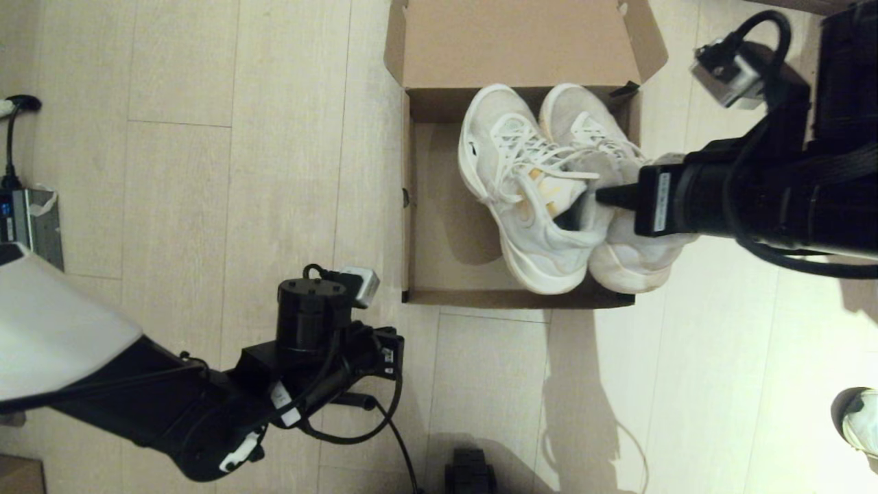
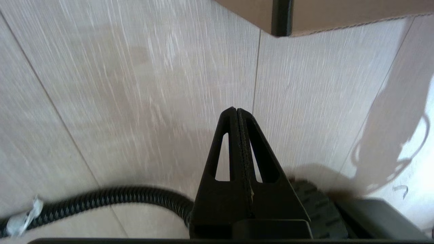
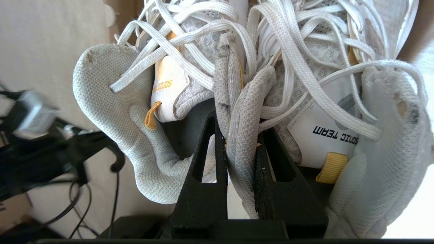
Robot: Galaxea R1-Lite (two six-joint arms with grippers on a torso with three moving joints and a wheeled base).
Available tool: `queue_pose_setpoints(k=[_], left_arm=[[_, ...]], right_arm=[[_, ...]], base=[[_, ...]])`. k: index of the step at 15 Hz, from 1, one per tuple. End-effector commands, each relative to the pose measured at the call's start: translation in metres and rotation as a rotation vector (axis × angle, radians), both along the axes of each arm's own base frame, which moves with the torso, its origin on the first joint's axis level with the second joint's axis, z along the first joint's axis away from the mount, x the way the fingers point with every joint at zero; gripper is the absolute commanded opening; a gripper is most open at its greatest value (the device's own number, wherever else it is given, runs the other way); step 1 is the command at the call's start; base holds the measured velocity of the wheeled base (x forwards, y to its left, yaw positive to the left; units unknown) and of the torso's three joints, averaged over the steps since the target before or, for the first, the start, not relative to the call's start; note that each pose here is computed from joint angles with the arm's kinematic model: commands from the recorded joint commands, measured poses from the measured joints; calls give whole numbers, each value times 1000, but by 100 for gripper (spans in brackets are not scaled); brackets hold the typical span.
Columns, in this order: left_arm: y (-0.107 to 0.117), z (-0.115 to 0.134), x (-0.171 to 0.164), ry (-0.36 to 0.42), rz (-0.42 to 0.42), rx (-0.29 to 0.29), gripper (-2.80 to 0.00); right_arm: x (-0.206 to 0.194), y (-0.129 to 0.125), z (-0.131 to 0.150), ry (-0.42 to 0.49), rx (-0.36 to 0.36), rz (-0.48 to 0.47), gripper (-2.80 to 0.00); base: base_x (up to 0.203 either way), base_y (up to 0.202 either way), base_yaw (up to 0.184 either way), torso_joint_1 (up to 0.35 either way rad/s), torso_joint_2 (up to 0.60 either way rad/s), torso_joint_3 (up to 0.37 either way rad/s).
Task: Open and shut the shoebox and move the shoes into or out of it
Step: Put the shoes out of the shoe box
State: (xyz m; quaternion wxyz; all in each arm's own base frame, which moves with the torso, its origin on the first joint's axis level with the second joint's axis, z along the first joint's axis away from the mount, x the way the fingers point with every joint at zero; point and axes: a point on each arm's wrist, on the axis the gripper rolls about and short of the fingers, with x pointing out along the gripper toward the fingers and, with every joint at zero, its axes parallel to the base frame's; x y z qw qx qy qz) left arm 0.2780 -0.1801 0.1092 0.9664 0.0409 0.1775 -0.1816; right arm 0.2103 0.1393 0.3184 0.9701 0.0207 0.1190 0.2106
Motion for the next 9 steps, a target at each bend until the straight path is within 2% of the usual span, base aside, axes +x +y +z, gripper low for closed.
queue_pose_setpoints(k=[1, 4, 9], left_arm=[[-3, -9, 4, -11, 1, -3, -280], [3, -22, -4, 24, 3, 18, -280], [14, -21, -9, -22, 22, -6, -280]], right_arm=[[-26, -18, 26, -56, 38, -3, -280], [-59, -46, 49, -78, 50, -32, -280], [-75, -83, 62, -120, 54, -181, -280]], base=[[0, 0, 0, 0, 0, 0], [0, 0, 0, 0, 0, 0], [0, 0, 0, 0, 0, 0]])
